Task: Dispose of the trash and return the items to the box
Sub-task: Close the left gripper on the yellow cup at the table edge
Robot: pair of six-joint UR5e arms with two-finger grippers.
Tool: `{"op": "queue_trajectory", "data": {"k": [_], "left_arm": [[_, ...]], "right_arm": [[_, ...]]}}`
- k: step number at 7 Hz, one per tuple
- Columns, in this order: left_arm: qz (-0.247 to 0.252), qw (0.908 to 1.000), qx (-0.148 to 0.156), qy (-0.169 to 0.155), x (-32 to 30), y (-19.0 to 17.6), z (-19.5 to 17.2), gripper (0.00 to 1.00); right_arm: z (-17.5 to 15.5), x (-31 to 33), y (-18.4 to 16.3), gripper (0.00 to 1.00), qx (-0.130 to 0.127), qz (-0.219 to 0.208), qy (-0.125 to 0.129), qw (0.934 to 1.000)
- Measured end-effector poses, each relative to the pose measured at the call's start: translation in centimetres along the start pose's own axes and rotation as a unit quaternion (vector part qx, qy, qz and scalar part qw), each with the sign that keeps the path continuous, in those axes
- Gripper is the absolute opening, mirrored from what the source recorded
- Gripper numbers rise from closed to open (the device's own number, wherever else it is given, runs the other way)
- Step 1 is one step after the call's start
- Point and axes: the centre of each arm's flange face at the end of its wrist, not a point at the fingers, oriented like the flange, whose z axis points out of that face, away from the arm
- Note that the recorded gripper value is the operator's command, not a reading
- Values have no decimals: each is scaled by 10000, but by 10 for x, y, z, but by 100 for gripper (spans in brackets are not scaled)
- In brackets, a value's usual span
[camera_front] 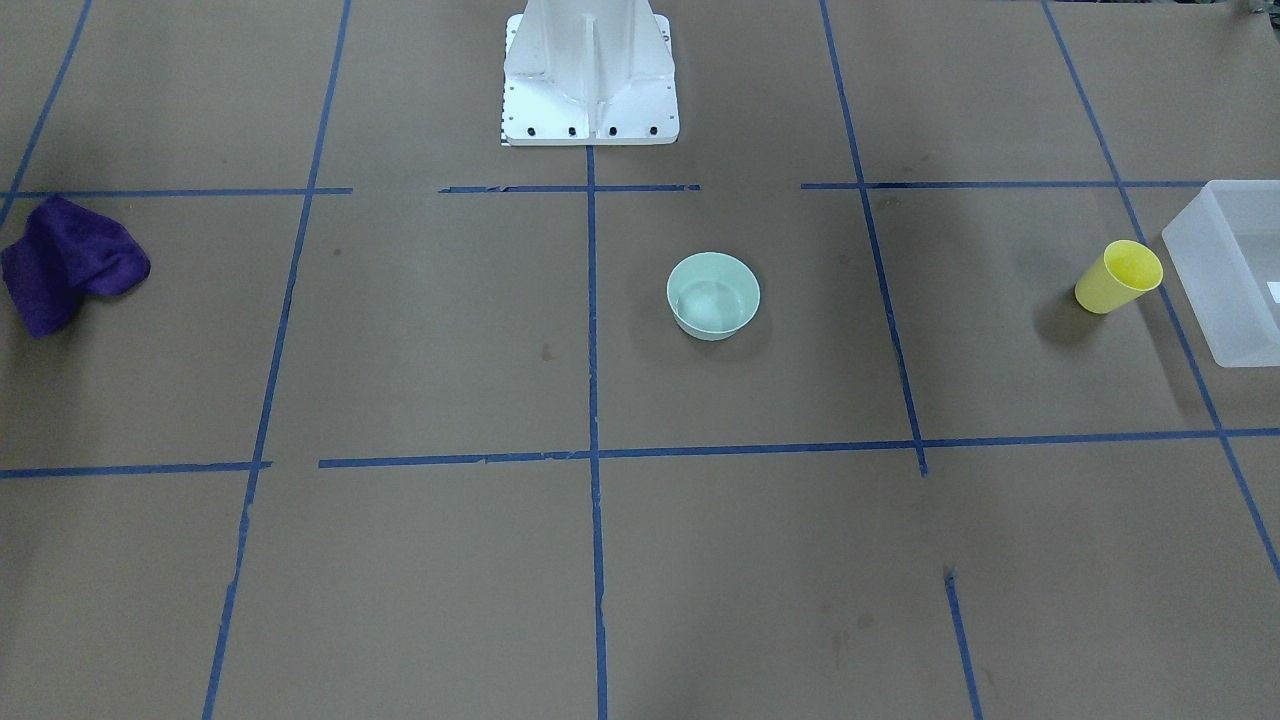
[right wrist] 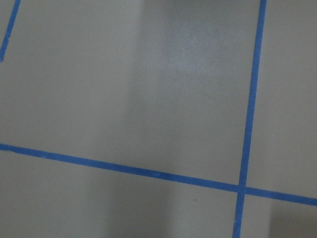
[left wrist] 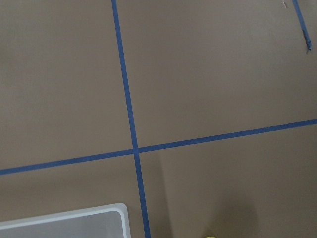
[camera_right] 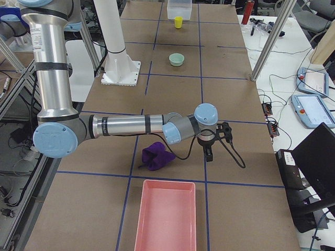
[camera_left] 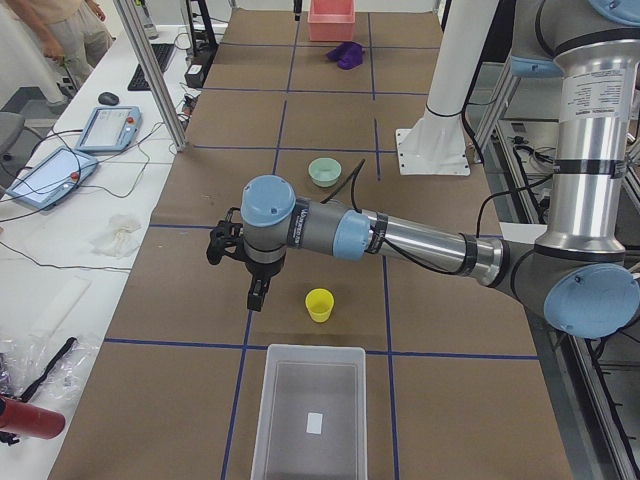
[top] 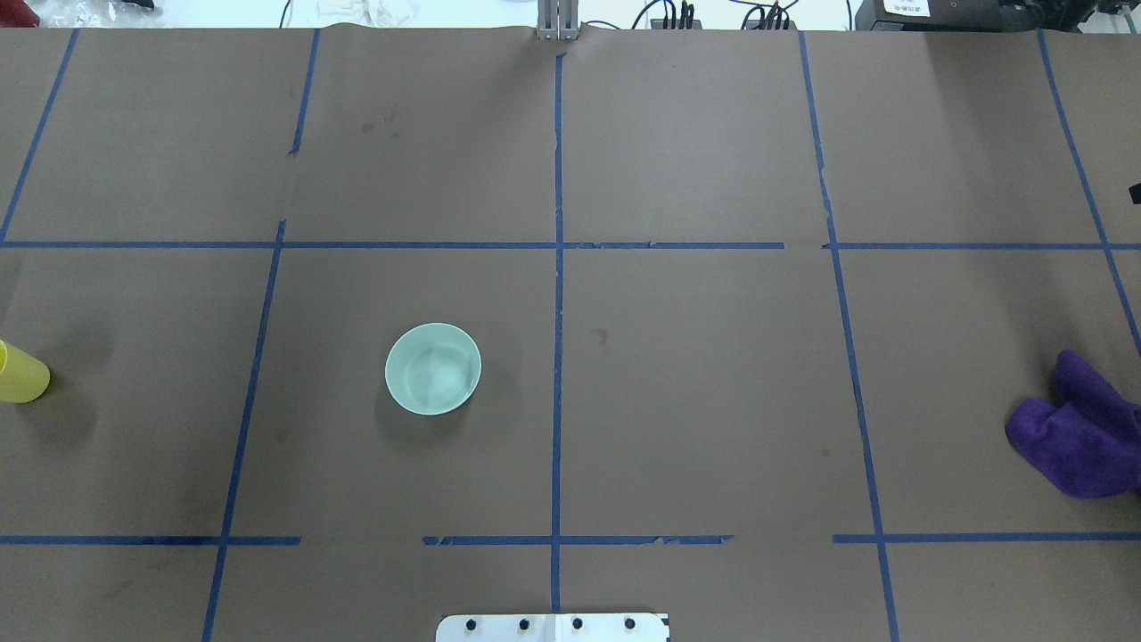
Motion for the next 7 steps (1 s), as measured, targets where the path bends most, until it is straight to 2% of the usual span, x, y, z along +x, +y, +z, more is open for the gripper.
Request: {"op": "queue_trajectory", "data": {"k": [2, 3, 5, 7], "left_arm": [[237, 9997, 55, -64, 13, -3, -1, 100], [274, 9996, -40, -108, 14, -2, 10, 100], [282, 9988, -394, -123, 14, 2, 47, 100], [334, 9983, -474, -85, 16, 3, 57, 100]], "right_arm": [[2, -3, 1, 100, -109, 50, -270, 9996], [1, -6, 1, 100, -123, 49, -346, 9993], [-8, -2, 1, 100, -61, 88, -388, 9992], [-30, 10, 2, 100, 120, 212, -353, 9991]]}}
